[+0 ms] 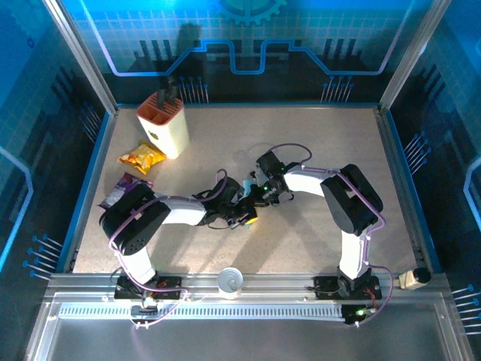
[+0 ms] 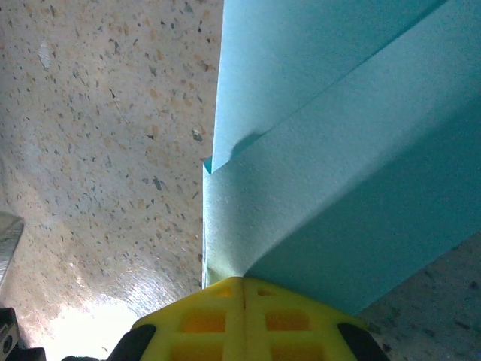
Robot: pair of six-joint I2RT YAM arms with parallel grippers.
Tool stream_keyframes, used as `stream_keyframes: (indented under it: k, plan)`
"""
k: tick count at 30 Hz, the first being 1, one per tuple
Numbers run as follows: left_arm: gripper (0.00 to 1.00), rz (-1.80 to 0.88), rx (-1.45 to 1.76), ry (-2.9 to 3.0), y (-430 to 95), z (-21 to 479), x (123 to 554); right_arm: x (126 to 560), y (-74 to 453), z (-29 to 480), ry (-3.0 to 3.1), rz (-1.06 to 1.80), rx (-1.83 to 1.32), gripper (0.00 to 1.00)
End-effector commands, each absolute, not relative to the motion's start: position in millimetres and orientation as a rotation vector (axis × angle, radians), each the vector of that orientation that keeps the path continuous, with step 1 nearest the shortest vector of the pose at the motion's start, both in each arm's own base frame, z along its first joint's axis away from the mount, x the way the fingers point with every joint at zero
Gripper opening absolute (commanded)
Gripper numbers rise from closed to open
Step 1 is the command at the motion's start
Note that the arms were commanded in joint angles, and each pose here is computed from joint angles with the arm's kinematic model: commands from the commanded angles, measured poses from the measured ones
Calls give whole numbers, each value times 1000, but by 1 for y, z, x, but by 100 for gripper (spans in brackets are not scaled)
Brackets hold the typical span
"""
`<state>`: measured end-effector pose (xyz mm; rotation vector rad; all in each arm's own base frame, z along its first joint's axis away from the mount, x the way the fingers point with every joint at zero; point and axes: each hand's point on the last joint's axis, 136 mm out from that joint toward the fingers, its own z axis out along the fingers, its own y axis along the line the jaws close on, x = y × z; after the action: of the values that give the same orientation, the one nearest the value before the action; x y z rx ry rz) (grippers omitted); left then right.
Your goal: Fold a paper plane with a square sheet of paper (fold left side to right side)
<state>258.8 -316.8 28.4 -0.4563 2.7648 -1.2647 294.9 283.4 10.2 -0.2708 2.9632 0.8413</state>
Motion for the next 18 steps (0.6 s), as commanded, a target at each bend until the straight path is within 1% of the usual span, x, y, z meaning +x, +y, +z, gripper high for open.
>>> stream_keyframes:
  k: [1,12,18]
  plan:
    - [0,-1271,-421,2754,-317,29,266,261,243,-46,3180,516,-232,0]
    - [0,-1207,-457,2808,-306,7,259,261,237,-46,3187,463,-240,0]
    - [0,-1189,-461,2818,-301,7,254,261,232,-49,3201,414,-253,0]
